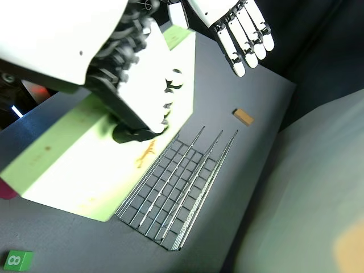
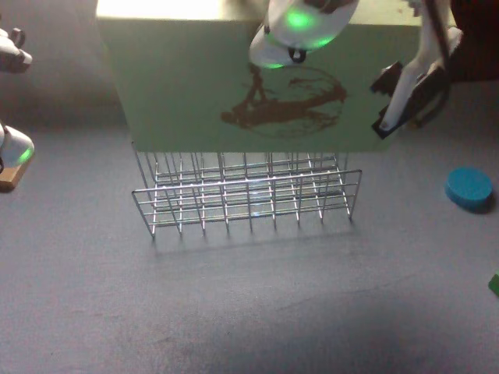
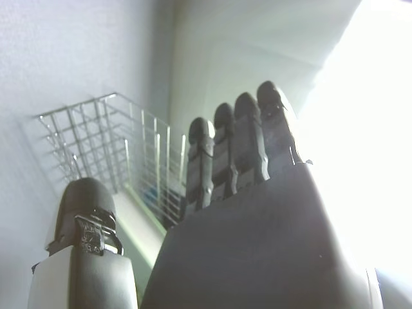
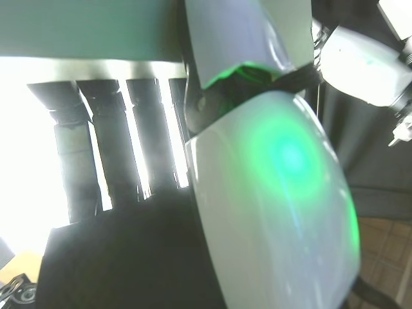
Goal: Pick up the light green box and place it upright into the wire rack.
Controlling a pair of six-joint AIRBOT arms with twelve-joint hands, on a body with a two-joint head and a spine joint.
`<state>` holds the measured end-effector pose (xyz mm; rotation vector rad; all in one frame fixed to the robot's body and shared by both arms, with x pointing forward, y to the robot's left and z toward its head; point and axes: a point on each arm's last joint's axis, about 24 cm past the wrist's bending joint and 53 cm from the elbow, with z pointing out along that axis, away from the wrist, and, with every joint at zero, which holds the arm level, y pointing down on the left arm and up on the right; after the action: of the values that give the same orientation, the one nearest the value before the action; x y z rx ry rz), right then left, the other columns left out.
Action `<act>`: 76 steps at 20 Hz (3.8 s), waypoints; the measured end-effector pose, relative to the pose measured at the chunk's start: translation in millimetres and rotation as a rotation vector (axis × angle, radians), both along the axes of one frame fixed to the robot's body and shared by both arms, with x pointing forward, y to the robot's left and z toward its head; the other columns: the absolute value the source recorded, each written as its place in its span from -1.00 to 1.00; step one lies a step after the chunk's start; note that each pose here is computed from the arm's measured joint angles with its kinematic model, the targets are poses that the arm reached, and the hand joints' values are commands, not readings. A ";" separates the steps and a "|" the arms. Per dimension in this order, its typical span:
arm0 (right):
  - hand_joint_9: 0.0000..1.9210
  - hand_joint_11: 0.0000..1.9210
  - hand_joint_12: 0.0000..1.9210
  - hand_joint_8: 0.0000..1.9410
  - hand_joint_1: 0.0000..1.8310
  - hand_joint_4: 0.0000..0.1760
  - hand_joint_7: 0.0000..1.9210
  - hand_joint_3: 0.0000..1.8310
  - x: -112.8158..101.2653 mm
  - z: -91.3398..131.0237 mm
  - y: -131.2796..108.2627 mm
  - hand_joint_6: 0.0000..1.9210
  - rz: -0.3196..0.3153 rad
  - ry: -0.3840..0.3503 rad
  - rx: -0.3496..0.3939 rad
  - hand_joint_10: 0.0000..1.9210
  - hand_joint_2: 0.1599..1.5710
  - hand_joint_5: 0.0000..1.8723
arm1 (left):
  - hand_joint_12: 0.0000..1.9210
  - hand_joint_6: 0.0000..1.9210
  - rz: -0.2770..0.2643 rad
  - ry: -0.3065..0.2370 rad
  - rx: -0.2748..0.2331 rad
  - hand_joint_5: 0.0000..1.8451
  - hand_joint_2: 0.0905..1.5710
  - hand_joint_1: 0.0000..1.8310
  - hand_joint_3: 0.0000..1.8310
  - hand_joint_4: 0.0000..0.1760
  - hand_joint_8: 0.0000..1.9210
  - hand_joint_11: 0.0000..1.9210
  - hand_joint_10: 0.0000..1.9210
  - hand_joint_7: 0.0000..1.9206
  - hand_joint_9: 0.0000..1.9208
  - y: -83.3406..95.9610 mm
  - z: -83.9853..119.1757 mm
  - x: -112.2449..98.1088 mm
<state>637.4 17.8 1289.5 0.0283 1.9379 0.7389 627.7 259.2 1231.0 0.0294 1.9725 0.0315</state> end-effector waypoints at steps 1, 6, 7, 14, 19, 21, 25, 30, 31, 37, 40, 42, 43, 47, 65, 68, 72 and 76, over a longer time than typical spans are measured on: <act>-0.10 -0.23 0.47 0.00 0.49 -1.00 0.02 -1.00 1.7 -5.5 4.2 0.06 0.006 0.004 -0.015 0.44 0.39 -0.10 | -0.77 -1.00 -0.002 -0.001 -0.001 -0.77 0.52 -0.69 -1.00 -0.80 -1.00 -1.00 -1.00 -0.86 -0.91 -0.5 0.2 0.1; -0.10 -0.23 0.47 0.02 0.49 -1.00 0.01 -1.00 11.3 -5.2 22.4 0.05 0.028 -0.019 -0.022 0.44 0.39 -0.10 | -0.70 -1.00 -0.013 -0.002 -0.003 -0.77 0.49 -0.69 -1.00 -0.75 -1.00 -1.00 -1.00 -0.85 -0.90 -6.0 0.5 -2.4; -0.11 -0.23 0.47 0.03 0.49 -1.00 0.01 -1.00 11.0 -7.3 26.3 0.04 0.034 -0.017 -0.021 0.45 0.39 -0.09 | -0.67 -1.00 -0.016 -0.002 -0.003 -0.77 0.49 -0.70 -1.00 -0.74 -1.00 -1.00 -1.00 -0.84 -0.89 -7.1 0.1 -2.6; -0.13 -0.23 0.47 0.03 0.49 -1.00 0.02 -1.00 11.6 -32.7 41.1 0.05 0.041 0.001 -0.062 0.47 0.40 -0.09 | -0.60 -1.00 -0.022 -0.004 -0.015 -0.80 0.50 -0.71 -1.00 -0.72 -0.99 -1.00 -1.00 -0.83 -0.88 -10.7 0.2 -3.7; -0.07 -0.24 0.47 0.12 0.34 -1.00 0.04 -1.00 19.7 -40.5 41.9 0.06 0.029 0.005 -0.064 0.04 0.39 -0.05 | -0.62 -1.00 -0.024 -0.004 -0.014 -0.80 0.50 -0.72 -1.00 -0.73 -1.00 -1.00 -1.00 -0.82 -0.88 -11.6 0.2 -4.3; -0.06 -0.24 0.47 0.12 0.33 -1.00 0.04 -1.00 21.4 -50.1 40.5 0.06 0.020 0.027 -0.065 0.01 0.39 -0.05 | -0.62 -1.00 -0.025 -0.002 -0.016 -0.80 0.50 -0.72 -1.00 -0.74 -1.00 -1.00 -1.00 -0.82 -0.88 -12.2 -0.2 -4.6; -0.12 -0.25 0.49 0.04 0.48 -1.00 0.00 -1.00 22.9 -63.0 40.9 0.05 0.015 0.049 -0.068 0.44 0.39 -0.08 | -0.63 -1.00 -0.023 0.001 -0.013 -0.80 0.50 -0.73 -1.00 -0.74 -0.99 -1.00 -1.00 -0.81 -0.88 -11.7 -1.3 -4.9; -0.12 -0.25 0.50 0.05 0.49 -1.00 0.00 -1.00 28.0 -73.7 41.2 0.05 0.000 0.025 -0.058 0.46 0.40 -0.08 | -0.66 -1.00 -0.029 0.015 -0.010 -0.80 0.50 -0.73 -1.00 -0.79 -1.00 -1.00 -1.00 -0.83 -0.89 -14.0 -6.3 -7.4; -0.12 -0.25 0.50 0.05 0.49 -1.00 0.00 -1.00 32.3 -74.0 41.1 0.05 -0.001 0.013 -0.060 0.46 0.40 -0.08 | -0.66 -1.00 -0.027 0.014 -0.010 -0.80 0.50 -0.73 -1.00 -0.79 -1.00 -1.00 -1.00 -0.83 -0.89 -13.7 -5.9 -7.3; -0.07 -0.23 0.48 0.13 0.33 -1.00 0.02 -1.00 42.8 -100.7 38.3 0.06 -0.022 0.065 -0.060 0.01 0.39 -0.03 | -0.70 -1.00 -0.023 0.014 -0.017 -0.80 0.49 -0.73 -1.00 -0.82 -1.00 -1.00 -1.00 -0.83 -0.89 -13.6 -6.0 -7.3; -0.06 -0.23 0.48 0.13 0.33 -1.00 0.02 -1.00 39.2 -108.6 43.9 0.06 -0.005 0.073 -0.067 0.01 0.39 -0.03 | -0.70 -1.00 -0.011 0.014 -0.045 -0.80 0.50 -0.73 -1.00 -0.82 -1.00 -1.00 -1.00 -0.83 -0.89 -13.5 -6.1 -7.3; -0.06 -0.23 0.48 0.13 0.33 -1.00 0.02 -1.00 36.6 -114.3 47.9 0.06 0.005 0.081 -0.071 0.01 0.39 -0.03 | -0.70 -1.00 -0.006 0.014 -0.058 -0.80 0.50 -0.73 -1.00 -0.82 -1.00 -1.00 -1.00 -0.83 -0.89 -13.7 -5.9 -7.3; -0.06 -0.23 0.48 0.13 0.33 -1.00 0.02 -1.00 34.9 -117.4 49.7 0.06 0.011 0.084 -0.074 0.01 0.39 -0.03 | -0.70 -1.00 -0.004 0.014 -0.065 -0.80 0.50 -0.73 -1.00 -0.82 -1.00 -1.00 -1.00 -0.83 -0.89 -13.8 -5.9 -7.3; -0.06 -0.23 0.48 0.13 0.33 -1.00 0.02 -1.00 33.3 -127.3 49.1 0.06 0.014 0.091 -0.089 0.01 0.39 -0.03 | -0.70 -1.00 0.000 0.013 -0.079 -0.79 0.50 -0.73 -1.00 -0.85 -1.00 -1.00 -1.00 -0.83 -0.88 -14.7 -5.8 -7.7; -0.25 -0.45 0.38 -0.72 0.16 -1.00 -0.16 -1.00 35.5 -131.9 48.2 -0.71 0.009 0.092 -0.095 -0.41 0.40 -0.22 | -0.74 -1.00 -0.013 0.012 -0.096 -0.79 0.50 -0.73 -1.00 -0.94 -1.00 -1.00 -1.00 -0.83 -0.89 -25.5 -4.4 -10.5; -0.30 -0.63 0.46 -0.95 0.11 -1.00 -0.16 -1.00 36.5 -131.0 46.3 -0.99 0.007 0.090 -0.095 -0.58 0.34 -0.26 | -0.69 -1.00 -0.022 0.015 -0.100 -0.77 0.49 -0.72 -1.00 -0.95 -1.00 -1.00 -1.00 -0.81 -0.87 -30.6 -4.8 -12.0; -0.50 -0.90 0.29 -1.00 -0.10 -1.00 -0.47 -1.00 33.9 -117.3 40.3 -1.00 0.010 0.070 -0.086 -0.87 0.17 -0.54 | -0.68 -1.00 -0.024 0.019 -0.097 -0.80 0.49 -0.72 -1.00 -0.94 -1.00 -1.00 -1.00 -0.83 -0.88 -34.2 -5.7 -13.8; -0.56 -0.98 0.21 -1.00 -0.14 -1.00 -0.55 -1.00 30.1 -94.2 32.1 -1.00 0.016 0.035 -0.065 -0.96 0.12 -0.59 | -0.68 -1.00 -0.044 0.022 -0.110 -0.80 0.49 -0.72 -1.00 -0.94 -1.00 -1.00 -1.00 -0.82 -0.88 -45.2 -5.7 -15.8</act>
<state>667.5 49.9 1195.3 -0.0148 1.9965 0.6896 612.0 214.0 1225.3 0.0016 1.9917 -0.1063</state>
